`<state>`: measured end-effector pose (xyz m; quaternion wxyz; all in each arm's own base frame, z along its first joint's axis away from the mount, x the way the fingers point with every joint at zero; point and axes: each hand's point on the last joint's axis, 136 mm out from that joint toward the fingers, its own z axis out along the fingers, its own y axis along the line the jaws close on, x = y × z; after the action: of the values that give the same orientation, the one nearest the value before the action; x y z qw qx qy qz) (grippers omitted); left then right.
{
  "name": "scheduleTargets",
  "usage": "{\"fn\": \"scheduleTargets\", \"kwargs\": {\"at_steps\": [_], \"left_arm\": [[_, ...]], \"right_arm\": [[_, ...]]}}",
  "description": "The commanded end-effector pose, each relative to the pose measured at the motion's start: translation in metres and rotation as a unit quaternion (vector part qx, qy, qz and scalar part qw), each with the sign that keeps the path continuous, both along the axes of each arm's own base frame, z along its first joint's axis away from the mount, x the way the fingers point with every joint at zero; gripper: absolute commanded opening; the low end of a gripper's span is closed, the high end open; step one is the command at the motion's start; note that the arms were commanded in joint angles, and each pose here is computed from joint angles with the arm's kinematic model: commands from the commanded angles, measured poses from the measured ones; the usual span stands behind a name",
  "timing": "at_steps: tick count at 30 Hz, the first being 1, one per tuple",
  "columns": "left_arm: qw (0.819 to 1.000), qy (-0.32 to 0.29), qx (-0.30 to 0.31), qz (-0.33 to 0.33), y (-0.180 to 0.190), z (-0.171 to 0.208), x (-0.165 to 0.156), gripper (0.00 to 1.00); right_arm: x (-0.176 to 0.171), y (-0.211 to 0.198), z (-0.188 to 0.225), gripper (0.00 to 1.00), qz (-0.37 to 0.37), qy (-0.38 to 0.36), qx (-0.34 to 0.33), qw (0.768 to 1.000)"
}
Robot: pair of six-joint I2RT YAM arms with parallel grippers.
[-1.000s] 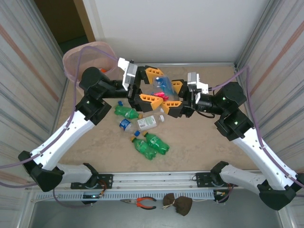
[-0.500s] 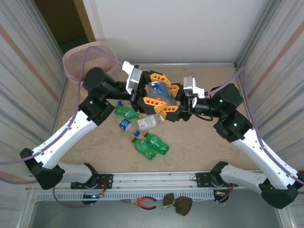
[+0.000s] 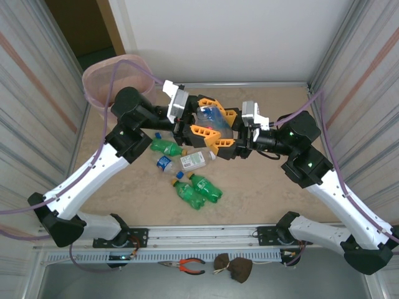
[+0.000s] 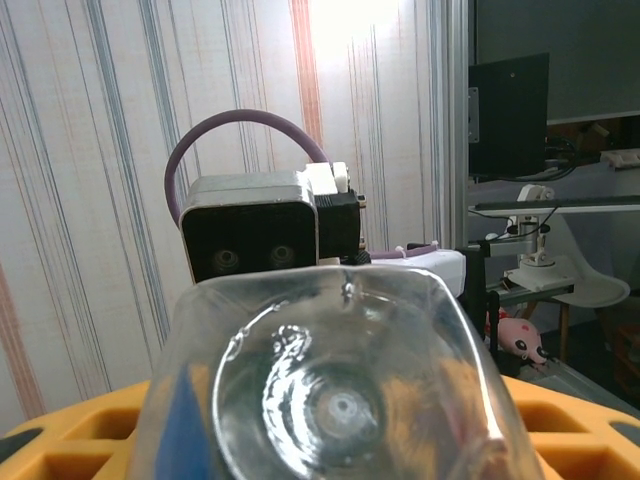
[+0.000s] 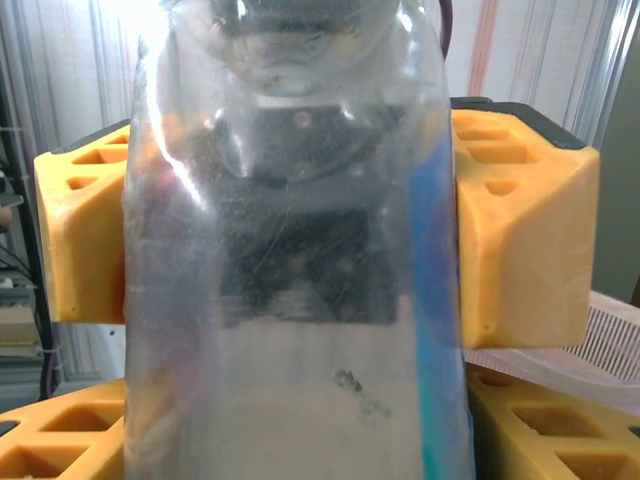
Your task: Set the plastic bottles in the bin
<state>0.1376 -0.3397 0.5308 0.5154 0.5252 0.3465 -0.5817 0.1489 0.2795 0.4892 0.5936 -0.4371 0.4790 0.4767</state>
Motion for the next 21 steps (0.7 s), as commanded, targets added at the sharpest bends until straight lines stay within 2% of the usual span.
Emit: {"fn": "scheduleTargets", "kwargs": {"at_steps": [1, 9, 13, 16, 21], "left_arm": [[1.0, -0.024, -0.011, 0.002, 0.001, 0.009, -0.004, 0.55], [0.998, -0.011, 0.006, 0.06, 0.001, 0.005, 0.018, 0.53], [0.992, 0.003, 0.019, 0.122, 0.011, 0.005, 0.043, 0.52], [0.983, 0.008, 0.034, 0.179, 0.024, 0.003, 0.065, 0.52], [0.952, 0.03, 0.063, 0.299, 0.059, -0.002, 0.116, 0.51]], "right_arm": [[-0.003, -0.005, 0.003, 0.66, -0.014, -0.02, 0.005, 1.0], [0.003, -0.011, -0.009, 0.79, -0.046, -0.013, -0.01, 0.999], [0.008, -0.019, -0.019, 0.82, -0.079, -0.008, -0.023, 0.997], [0.011, -0.027, -0.025, 0.83, -0.104, -0.007, -0.035, 0.994], [0.017, -0.04, -0.032, 0.85, -0.148, -0.012, -0.046, 0.988]]}}
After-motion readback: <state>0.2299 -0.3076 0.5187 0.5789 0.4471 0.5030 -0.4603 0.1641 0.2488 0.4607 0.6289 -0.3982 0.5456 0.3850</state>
